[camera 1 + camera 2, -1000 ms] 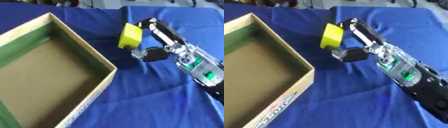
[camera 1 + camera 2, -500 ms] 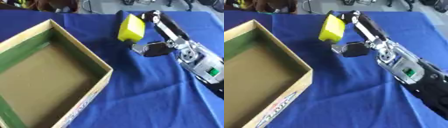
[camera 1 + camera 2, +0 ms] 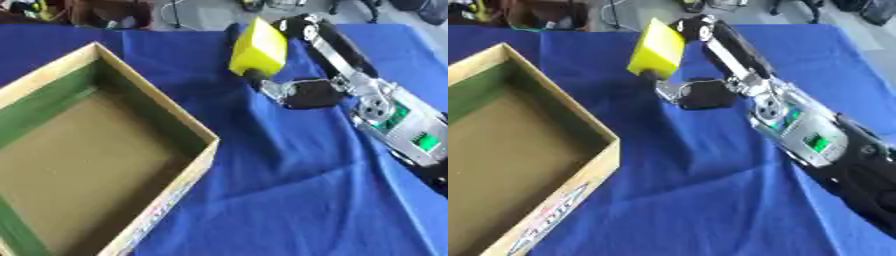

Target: Pick up objects on the table and place them in the box.

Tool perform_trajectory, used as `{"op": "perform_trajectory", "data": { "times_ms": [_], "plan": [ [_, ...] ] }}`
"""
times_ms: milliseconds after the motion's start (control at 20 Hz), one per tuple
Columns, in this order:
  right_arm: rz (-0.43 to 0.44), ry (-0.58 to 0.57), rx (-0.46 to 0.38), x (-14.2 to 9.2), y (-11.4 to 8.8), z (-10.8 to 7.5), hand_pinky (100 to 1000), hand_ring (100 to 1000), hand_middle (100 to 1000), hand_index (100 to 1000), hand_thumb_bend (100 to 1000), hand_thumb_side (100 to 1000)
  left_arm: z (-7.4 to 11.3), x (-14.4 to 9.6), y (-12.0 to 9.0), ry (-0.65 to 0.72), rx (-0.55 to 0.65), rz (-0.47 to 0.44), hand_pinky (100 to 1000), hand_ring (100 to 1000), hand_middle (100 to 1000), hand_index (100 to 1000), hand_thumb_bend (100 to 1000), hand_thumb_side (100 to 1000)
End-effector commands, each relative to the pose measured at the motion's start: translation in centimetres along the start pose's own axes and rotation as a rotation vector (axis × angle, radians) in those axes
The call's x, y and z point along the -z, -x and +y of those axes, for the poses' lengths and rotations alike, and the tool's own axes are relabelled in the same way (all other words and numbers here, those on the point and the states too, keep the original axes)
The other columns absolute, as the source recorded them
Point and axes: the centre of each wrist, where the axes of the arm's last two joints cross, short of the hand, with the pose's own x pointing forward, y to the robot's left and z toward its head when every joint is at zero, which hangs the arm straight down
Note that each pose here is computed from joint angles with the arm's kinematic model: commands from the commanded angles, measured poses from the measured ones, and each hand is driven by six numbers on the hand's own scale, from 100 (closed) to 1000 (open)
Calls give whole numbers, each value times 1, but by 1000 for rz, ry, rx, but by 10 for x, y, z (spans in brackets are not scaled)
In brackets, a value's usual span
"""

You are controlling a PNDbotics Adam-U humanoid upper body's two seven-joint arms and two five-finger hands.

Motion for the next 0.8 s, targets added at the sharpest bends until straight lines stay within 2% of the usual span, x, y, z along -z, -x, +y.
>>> {"op": "perform_trajectory", "data": {
  "times_ms": [50, 500, 550, 600, 800],
  "plan": [
    [-67, -2, -23, 8, -11, -11, 757, 722, 429, 517, 100, 520, 5, 2, -4, 3, 13, -11, 181, 316, 504, 515, 100, 886],
    [-169, -52, 24, 20, -23, -8, 748, 714, 412, 509, 100, 518, 2, 4, -5, 10, -14, -6, 188, 321, 505, 519, 100, 887],
    [-177, -58, 29, 21, -24, -7, 748, 714, 408, 508, 100, 488, 1, 5, -5, 8, -18, -9, 191, 323, 505, 519, 100, 885],
    [-183, -63, 32, 22, -25, -7, 748, 714, 409, 508, 100, 519, 1, 6, -6, 6, -21, -13, 190, 323, 505, 520, 100, 884],
    [-190, -89, 38, 25, -29, -3, 748, 716, 403, 507, 100, 519, 0, 9, -7, -31, -36, -37, 197, 330, 507, 526, 100, 882]
  ]
}}
